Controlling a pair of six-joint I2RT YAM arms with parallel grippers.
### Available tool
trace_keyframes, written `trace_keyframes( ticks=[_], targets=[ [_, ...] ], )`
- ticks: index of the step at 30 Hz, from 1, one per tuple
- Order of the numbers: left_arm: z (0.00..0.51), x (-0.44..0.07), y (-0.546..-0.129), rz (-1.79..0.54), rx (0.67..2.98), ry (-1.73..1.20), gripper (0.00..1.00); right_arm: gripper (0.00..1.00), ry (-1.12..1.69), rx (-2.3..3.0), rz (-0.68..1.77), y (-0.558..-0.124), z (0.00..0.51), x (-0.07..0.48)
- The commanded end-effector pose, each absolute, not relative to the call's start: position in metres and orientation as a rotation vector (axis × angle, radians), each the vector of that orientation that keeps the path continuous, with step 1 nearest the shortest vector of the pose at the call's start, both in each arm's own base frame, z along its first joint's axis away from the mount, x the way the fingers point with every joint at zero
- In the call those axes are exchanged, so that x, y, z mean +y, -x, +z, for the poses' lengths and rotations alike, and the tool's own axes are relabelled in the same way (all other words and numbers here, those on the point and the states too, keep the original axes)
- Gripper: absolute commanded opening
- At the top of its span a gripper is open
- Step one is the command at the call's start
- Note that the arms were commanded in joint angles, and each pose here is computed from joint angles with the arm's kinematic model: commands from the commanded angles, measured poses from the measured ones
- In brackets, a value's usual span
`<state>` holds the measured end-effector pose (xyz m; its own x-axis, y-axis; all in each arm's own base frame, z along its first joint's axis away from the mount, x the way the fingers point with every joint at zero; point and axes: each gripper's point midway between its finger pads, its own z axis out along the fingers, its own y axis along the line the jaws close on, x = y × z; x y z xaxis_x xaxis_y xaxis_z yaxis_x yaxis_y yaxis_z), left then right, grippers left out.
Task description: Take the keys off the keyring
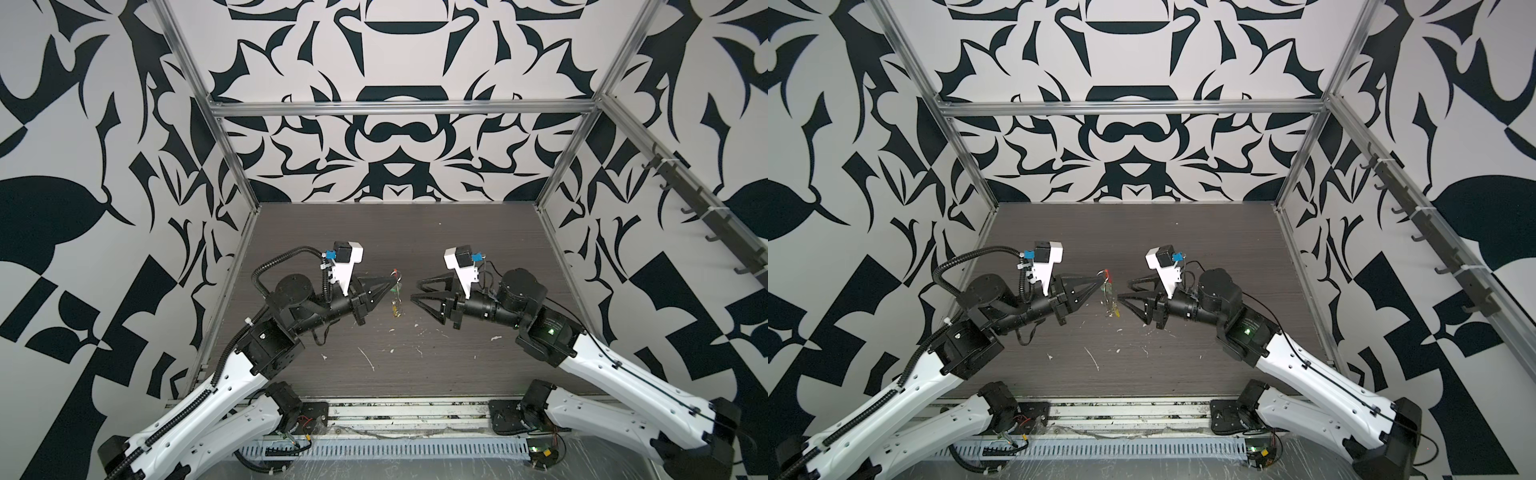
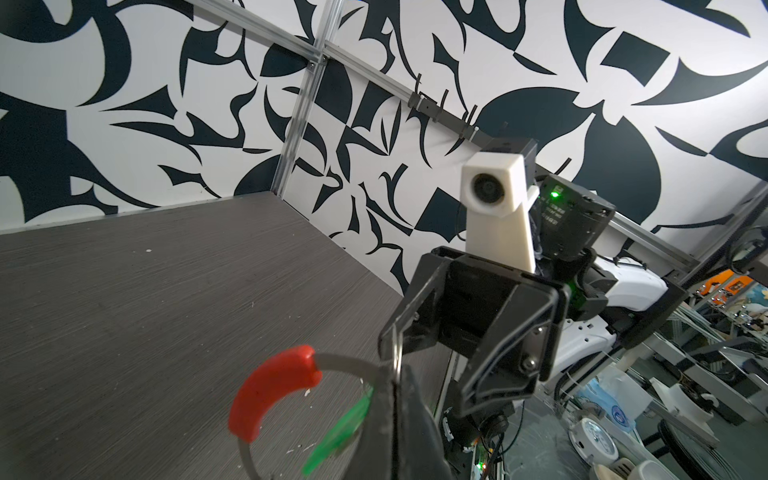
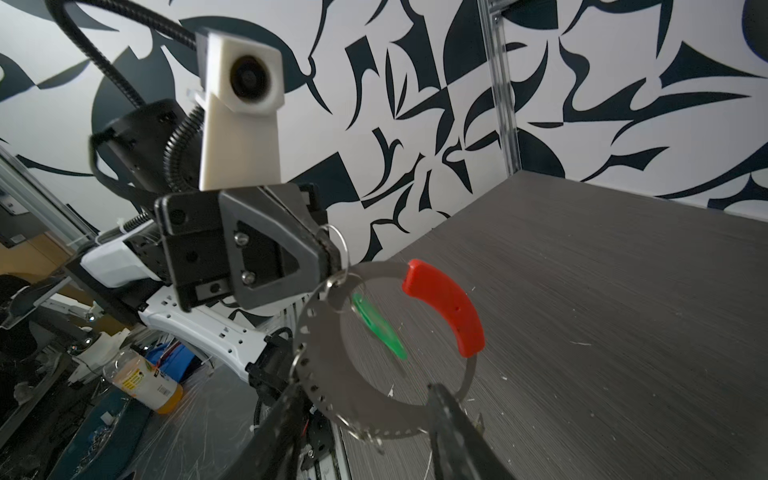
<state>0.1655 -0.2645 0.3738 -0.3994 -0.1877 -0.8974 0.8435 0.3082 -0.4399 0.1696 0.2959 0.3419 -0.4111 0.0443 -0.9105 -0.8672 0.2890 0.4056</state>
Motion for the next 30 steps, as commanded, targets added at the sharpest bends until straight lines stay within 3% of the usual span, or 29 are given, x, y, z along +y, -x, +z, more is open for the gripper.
trace_keyframes(
  ticks=[1,30],
  targets=[
    [0.391,-0.266,-0.154,-1.334,1.477,-0.674,0.0,0.51,0.812,1.559,1.242,-0.167,0.361,0.297],
    [0.386,-0.268,-0.143,-1.372,1.435,-0.729,0.0,0.5,0.908,1.444,1.284,-0.158,0.381,0.325]
  ],
)
